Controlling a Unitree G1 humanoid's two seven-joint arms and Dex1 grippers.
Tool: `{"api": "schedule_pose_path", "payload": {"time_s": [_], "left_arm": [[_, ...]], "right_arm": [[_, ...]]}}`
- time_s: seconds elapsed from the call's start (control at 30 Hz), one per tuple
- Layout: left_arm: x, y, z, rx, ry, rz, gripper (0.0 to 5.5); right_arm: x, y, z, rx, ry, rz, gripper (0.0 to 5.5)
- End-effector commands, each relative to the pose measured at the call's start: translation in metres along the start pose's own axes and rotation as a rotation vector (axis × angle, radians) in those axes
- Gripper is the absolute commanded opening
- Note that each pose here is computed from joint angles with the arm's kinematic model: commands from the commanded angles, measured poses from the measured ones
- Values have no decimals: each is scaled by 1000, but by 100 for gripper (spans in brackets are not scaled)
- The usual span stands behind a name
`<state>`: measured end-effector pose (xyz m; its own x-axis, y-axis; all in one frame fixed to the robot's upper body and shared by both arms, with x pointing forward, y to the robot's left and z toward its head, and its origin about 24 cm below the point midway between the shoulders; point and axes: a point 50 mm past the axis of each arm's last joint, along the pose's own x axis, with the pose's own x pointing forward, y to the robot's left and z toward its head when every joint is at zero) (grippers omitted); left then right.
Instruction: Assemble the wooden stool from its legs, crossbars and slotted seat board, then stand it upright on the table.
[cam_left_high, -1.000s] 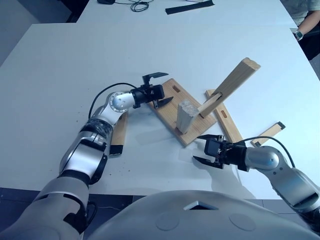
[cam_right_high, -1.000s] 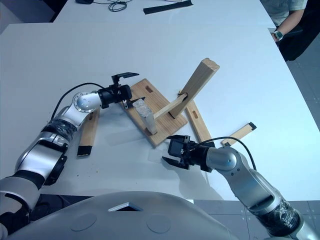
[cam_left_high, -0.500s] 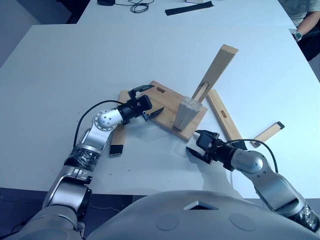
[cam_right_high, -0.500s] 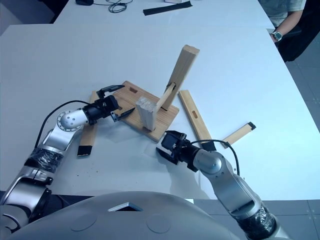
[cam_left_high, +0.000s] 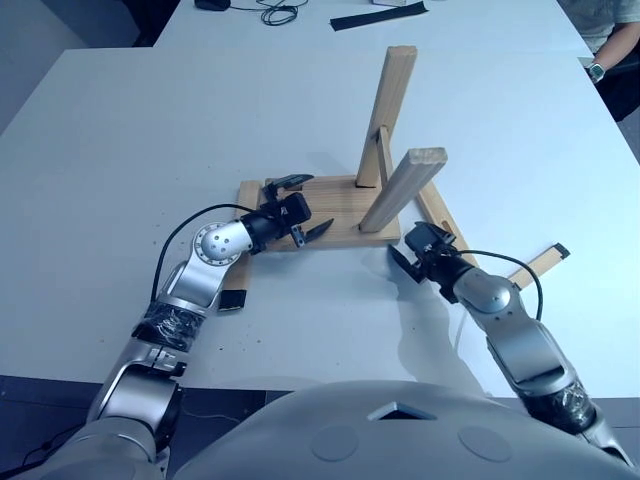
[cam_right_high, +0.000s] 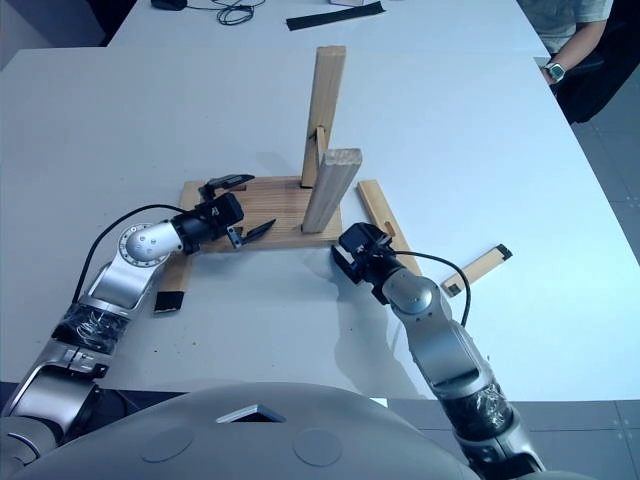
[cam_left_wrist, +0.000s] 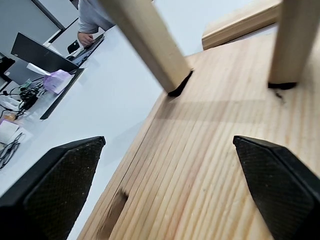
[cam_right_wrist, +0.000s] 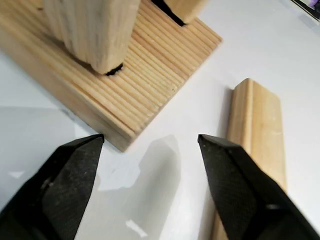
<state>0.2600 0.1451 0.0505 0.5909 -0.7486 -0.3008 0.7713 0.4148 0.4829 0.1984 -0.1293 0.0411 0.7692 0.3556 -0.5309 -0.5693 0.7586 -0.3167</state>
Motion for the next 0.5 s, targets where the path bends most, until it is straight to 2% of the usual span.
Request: {"api": "schedule_pose_path", "payload": {"time_s": [0.03,0.33,0.4,0.5], "left_arm": [[8,-15,4,-44,8,-84,478],[14,-29,31,-177,-54,-175,478],[15,-20,40,-217,-74,-156,478],[8,12,47,-223,-87,-69,478]], "right_arm": [[13,-10,11,-4,-39,-59,345],[35,-11,26,-8,-94,-94,345],[34,-11,23,-8,-92,-103,345],[29,-10,17,-23,-82,-104,345]]}}
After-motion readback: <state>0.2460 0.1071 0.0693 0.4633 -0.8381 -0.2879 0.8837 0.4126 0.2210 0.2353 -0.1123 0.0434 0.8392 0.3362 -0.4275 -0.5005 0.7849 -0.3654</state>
